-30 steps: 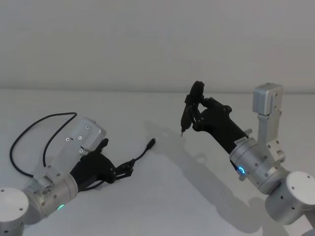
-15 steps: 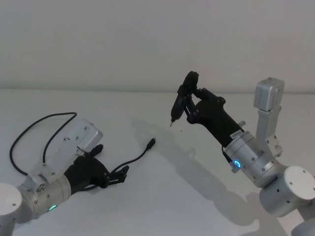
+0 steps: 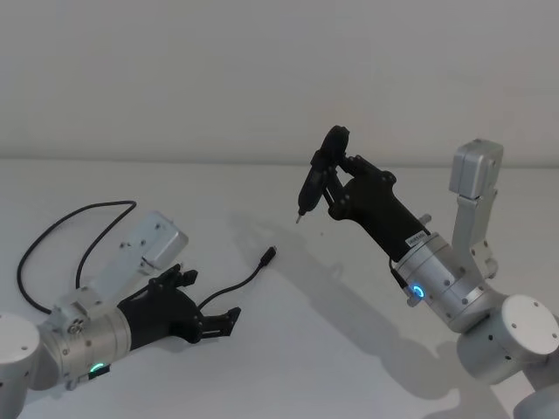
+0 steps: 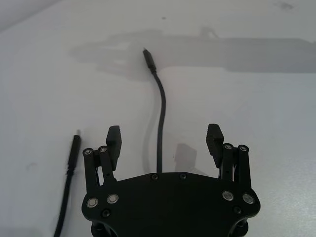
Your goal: Pick up the data cable with the one hand.
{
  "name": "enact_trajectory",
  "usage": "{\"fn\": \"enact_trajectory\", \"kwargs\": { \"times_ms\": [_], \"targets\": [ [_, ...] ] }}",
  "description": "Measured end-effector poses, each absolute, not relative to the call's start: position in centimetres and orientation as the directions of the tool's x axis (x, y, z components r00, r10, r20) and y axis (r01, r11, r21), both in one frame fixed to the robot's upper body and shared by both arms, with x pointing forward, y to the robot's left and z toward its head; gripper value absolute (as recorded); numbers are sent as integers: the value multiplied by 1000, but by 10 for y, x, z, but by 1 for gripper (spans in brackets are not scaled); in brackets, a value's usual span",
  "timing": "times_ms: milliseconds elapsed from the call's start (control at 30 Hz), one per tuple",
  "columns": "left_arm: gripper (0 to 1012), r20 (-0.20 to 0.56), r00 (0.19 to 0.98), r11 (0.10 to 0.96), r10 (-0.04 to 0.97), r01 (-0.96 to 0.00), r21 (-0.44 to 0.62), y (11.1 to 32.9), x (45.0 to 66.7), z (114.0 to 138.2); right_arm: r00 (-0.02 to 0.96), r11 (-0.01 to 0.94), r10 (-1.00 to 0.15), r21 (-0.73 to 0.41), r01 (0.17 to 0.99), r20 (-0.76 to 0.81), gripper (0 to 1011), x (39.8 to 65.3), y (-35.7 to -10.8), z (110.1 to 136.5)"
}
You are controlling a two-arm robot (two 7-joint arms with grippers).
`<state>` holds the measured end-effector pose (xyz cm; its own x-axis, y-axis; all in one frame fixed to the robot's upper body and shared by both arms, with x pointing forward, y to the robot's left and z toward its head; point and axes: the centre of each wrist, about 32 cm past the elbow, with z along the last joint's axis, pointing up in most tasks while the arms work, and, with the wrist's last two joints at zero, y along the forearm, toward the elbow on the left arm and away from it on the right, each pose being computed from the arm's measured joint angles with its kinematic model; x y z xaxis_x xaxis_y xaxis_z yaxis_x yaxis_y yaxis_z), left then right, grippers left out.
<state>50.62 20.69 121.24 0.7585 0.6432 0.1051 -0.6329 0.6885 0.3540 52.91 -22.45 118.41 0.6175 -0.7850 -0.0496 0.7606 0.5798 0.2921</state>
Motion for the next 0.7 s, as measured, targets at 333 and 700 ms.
{"fn": "enact_trajectory", "kwargs": {
  "times_ms": [333, 700],
  "targets": [
    [1001, 82, 775, 703, 627, -608, 369, 204, 515, 1212, 625, 585, -779, 294, 756, -55, 275, 530, -225, 1182],
    [1001, 86, 775, 700, 627, -608, 376, 201, 522, 1211, 629, 589, -775, 289, 754, -61, 275, 532, -224, 1179]
  ]
}}
